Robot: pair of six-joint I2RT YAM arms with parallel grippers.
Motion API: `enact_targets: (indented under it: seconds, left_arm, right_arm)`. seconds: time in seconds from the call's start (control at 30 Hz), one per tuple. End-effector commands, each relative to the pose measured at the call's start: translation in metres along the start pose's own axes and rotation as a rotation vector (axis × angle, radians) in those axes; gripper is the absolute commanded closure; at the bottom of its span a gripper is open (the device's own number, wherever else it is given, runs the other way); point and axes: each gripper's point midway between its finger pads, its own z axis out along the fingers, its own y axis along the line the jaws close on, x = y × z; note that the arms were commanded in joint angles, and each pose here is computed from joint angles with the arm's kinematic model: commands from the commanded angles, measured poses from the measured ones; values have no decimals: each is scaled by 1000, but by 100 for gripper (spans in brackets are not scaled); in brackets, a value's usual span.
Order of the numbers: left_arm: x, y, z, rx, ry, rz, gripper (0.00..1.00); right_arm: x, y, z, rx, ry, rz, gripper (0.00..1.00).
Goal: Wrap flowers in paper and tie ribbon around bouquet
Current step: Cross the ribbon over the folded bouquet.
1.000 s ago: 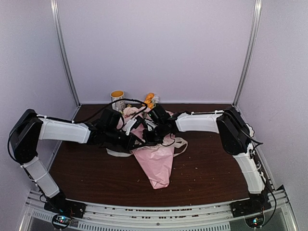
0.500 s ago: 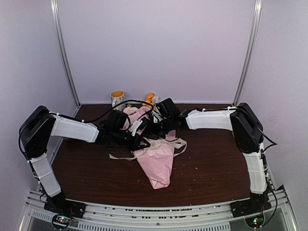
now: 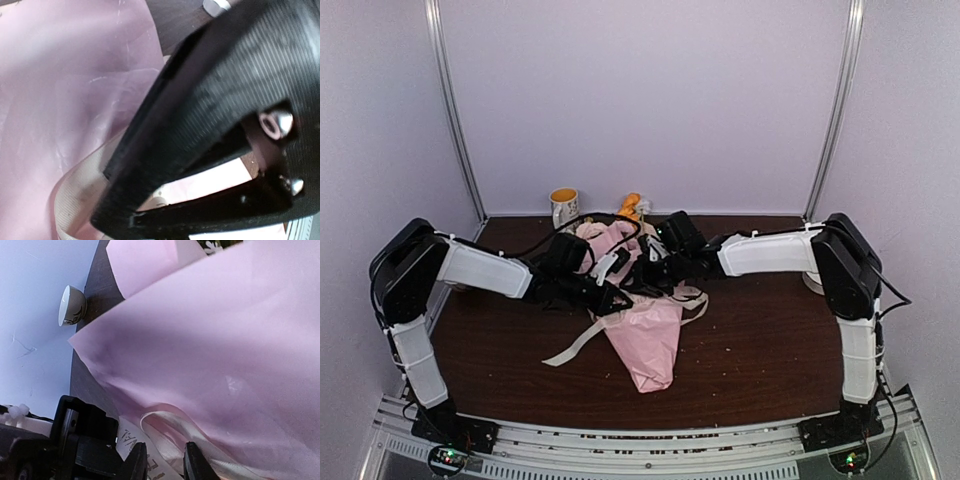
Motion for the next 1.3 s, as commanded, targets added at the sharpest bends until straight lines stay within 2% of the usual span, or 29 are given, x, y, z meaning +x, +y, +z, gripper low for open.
enact_targets:
  seconds: [0.0, 0.13, 0.53, 0.83, 0.9, 1.1, 1.2, 1.27]
  left_arm:
    - [-8, 3, 2, -5, -41, -3, 100]
    - [-8, 4, 1, -15, -41, -1, 100]
    - [-9, 5, -1, -17, -44, 0, 100]
    - [-9, 6, -2, -19, -47, -6, 100]
    - [-11, 6, -3, -15, -55, -7, 100]
    - [-12, 5, -6, -11, -63, -2, 100]
    - [-13, 4, -9, -14, -68, 6, 100]
    - [-14, 3, -12, -16, -61, 19, 81]
  right_arm:
    - [-10, 15, -16, -58, -57, 8, 77]
    - [-10, 12, -26, -73, -81, 32, 78]
    - [1, 13, -31, -129, -84, 38, 67]
    - [20, 15, -6, -157, 31, 43, 67]
    - [22, 13, -4, -151, 38, 49, 70]
    - [20, 12, -6, -137, 30, 44, 99]
    - [15, 9, -9, -117, 15, 34, 100]
    - [11, 6, -11, -96, 8, 23, 100]
